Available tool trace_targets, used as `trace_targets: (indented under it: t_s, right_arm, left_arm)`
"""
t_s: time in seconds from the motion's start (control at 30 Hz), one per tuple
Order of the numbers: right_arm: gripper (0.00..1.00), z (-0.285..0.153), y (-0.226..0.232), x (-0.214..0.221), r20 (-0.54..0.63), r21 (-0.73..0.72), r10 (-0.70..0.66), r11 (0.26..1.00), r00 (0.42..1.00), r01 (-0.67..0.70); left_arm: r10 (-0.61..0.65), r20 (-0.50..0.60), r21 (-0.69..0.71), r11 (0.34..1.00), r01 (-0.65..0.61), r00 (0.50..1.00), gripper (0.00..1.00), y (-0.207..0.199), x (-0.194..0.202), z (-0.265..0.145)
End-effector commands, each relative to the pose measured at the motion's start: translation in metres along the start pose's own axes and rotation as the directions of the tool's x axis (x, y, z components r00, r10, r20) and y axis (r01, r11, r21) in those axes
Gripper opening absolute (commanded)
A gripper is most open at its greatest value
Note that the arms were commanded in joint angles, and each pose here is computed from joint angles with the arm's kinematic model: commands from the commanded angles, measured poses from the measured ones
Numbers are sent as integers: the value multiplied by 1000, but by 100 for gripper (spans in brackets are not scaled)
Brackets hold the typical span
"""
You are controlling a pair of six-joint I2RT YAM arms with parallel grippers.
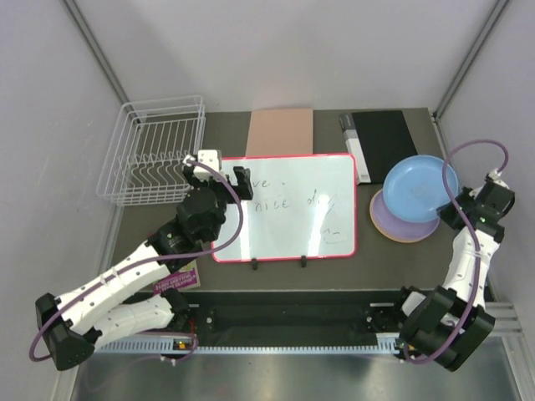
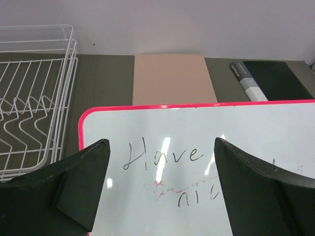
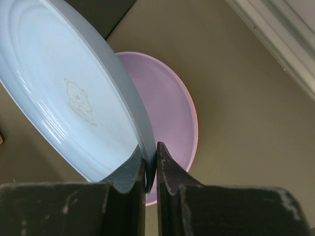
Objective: Unload the plates from the dish rack
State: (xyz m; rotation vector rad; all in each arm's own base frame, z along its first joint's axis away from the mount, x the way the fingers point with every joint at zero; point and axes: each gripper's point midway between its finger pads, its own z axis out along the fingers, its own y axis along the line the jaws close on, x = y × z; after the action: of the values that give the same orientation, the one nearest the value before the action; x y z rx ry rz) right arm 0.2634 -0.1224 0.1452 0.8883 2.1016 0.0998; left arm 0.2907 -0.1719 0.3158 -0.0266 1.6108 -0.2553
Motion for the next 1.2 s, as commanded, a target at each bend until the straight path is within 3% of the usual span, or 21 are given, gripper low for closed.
trace_targets:
  t_s: [0.0,0.43,0.53,0.67,0.7,0.83,0.93,1.03,1.17]
  right_arm:
    - [0,11,4,-12,64,-49,-1,999,998,4]
    - [0,31,-7,17,-9,-39,33,999,999,-33]
    - [6,30,-9,20,0,-37,33,999,999,-33]
    - [20,26,-8,22,10,-39,29,999,1000,-28]
    - [35,26,-8,23,8,-41,29,999,1000,-29]
    - [56,19,-6,20,19,-41,25,999,1000,-24]
    - [63,-1,-1,2,91,-13,-12,1000,996,13]
    - [74,-41,20,-31,253,-7,-75,997,965,79]
    - [85,-95,64,-63,409,-140,-121,971,904,193]
  left_arm:
    - [-23,31,-18,1000,24,999,91,6,-4,-2]
    - [-15,-7,0,1000,15,1000,92,-2,10,5]
    - [-18,-15,9,1000,18,1000,92,-5,13,5]
    - [-14,-21,15,1000,15,1000,92,-6,16,6]
    - [-10,-26,16,1000,11,1000,92,-6,18,6]
    - [-9,-38,41,999,11,999,93,-9,21,6]
    - [-1,-51,83,997,5,999,96,-16,23,5]
    - [14,-57,121,993,-7,998,99,-23,23,4]
    - [20,-63,123,992,-13,998,99,-25,14,4]
